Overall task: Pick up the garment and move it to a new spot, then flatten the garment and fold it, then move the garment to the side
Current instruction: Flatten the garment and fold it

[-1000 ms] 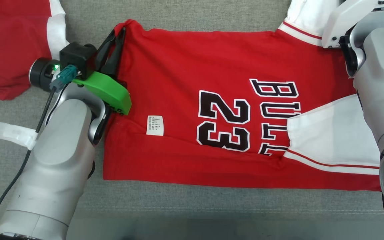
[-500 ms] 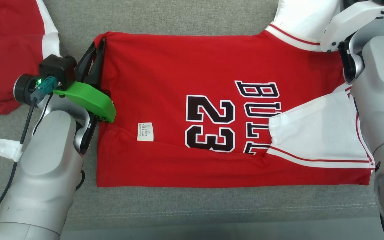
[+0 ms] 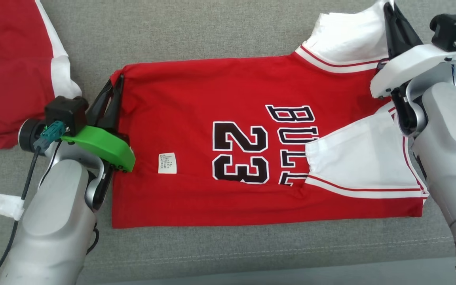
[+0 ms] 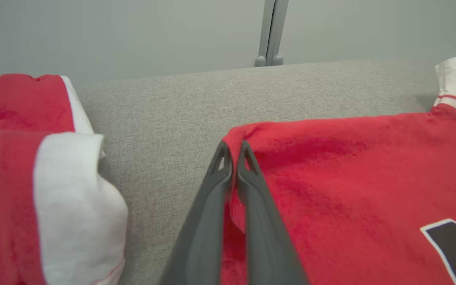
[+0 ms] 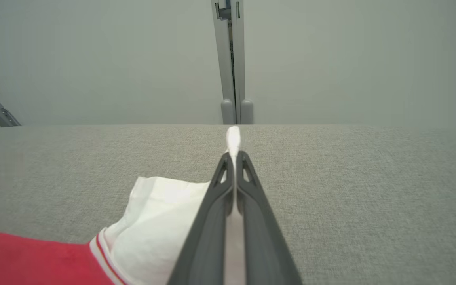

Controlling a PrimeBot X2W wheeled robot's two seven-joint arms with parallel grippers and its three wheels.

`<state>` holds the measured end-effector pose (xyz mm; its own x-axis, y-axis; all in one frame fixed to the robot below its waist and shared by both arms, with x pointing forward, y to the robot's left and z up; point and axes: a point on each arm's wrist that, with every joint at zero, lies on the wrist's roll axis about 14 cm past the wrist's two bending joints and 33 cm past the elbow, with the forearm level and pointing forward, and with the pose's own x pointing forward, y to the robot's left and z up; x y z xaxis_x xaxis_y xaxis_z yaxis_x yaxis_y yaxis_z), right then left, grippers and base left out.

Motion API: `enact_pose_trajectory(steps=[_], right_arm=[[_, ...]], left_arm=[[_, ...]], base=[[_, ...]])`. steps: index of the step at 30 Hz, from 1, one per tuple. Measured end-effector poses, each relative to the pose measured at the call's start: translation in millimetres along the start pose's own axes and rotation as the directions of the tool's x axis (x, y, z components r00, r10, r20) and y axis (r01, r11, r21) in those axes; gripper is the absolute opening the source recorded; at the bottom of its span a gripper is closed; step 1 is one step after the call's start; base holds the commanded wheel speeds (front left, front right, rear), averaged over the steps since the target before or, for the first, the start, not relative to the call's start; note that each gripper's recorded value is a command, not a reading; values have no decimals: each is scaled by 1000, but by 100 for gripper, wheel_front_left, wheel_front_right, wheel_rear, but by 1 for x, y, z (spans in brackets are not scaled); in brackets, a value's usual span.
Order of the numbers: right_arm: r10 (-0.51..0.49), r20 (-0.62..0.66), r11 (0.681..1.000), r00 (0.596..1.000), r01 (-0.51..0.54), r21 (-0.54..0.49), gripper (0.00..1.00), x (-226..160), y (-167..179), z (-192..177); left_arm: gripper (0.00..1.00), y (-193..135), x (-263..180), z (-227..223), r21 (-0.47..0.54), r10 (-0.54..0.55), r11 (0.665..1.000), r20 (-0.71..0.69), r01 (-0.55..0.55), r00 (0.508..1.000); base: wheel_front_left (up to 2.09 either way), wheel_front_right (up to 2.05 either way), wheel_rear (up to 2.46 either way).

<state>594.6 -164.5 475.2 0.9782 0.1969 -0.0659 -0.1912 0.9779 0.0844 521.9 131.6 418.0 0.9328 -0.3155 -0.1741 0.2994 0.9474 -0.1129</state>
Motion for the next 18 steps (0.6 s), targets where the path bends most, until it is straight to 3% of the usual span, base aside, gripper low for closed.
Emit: enact_pose_trajectory(steps=[7, 18], right_arm=[[38, 38, 994, 999, -42, 99, 0, -30, 1, 7], [106, -42, 973, 993, -95, 212, 0, -79, 5, -13]], left_arm=[[0, -2, -16, 0, -51, -5, 999, 6, 5, 1000], [0, -6, -39, -13, -61, -44, 997, -52, 40, 998]], base=[[0, 0, 0], [0, 0, 0]])
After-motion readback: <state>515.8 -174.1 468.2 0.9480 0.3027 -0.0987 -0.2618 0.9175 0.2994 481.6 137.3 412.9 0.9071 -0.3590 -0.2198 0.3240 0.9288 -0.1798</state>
